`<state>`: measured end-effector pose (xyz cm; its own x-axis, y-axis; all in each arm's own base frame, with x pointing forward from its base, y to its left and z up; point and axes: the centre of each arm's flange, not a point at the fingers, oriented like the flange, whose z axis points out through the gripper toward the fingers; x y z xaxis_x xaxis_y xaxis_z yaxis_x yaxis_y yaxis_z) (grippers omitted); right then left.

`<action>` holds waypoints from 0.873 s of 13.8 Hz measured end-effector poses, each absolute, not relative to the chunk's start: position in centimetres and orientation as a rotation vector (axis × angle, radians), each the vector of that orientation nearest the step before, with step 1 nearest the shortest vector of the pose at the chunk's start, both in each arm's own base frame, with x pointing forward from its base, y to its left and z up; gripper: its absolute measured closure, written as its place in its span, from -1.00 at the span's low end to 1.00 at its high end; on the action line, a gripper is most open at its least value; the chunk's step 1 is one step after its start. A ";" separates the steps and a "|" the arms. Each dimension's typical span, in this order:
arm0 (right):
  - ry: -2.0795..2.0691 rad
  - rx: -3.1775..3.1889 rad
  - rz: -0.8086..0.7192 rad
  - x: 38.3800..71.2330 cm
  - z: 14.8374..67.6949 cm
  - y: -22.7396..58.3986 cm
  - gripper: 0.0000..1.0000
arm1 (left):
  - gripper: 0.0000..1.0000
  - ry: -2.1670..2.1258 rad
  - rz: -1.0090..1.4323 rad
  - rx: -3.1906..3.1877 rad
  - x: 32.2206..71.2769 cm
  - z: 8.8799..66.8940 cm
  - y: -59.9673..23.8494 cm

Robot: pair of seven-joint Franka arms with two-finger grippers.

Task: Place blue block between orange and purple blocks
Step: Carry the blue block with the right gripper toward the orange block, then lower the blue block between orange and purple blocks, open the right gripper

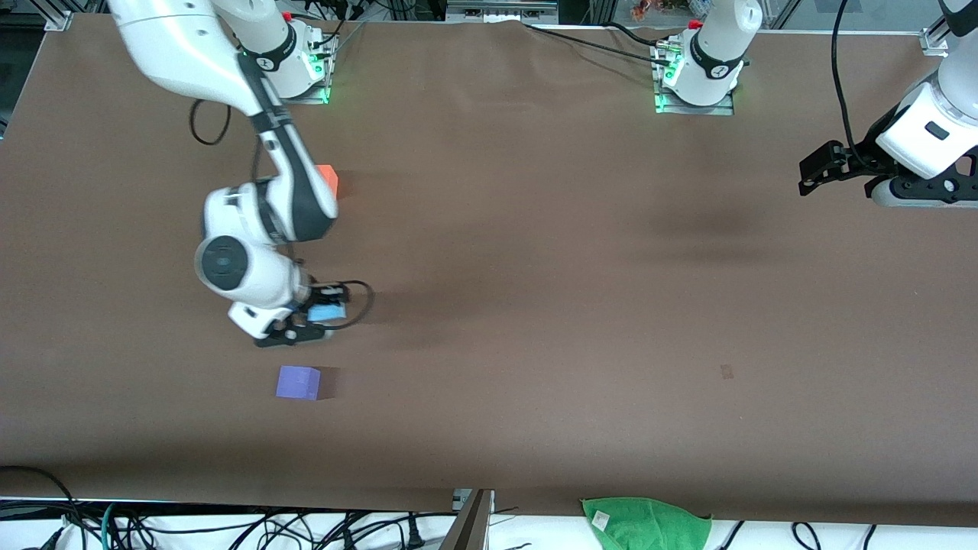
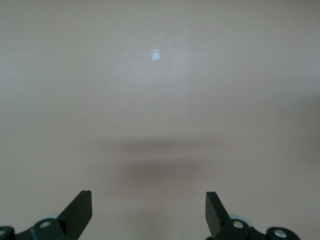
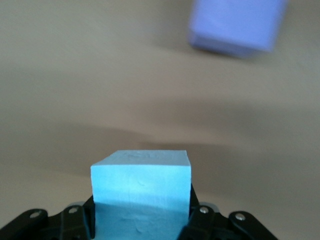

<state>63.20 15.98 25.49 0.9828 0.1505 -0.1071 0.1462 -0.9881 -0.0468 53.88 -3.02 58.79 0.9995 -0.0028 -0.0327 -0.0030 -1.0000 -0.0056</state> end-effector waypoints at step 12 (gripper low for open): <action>0.034 -3.053 0.005 56.3 19.7 12.7 -0.23 | -1.00 0.012 0.050 -3.135 53.9 58.8 -3.3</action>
<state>56.28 12.73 19.65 0.9997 -0.0224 -0.0040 -0.0227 -0.9958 -0.0885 53.88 -3.28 58.83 0.9995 -0.0075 -0.0316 -0.0077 -1.0000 -0.0056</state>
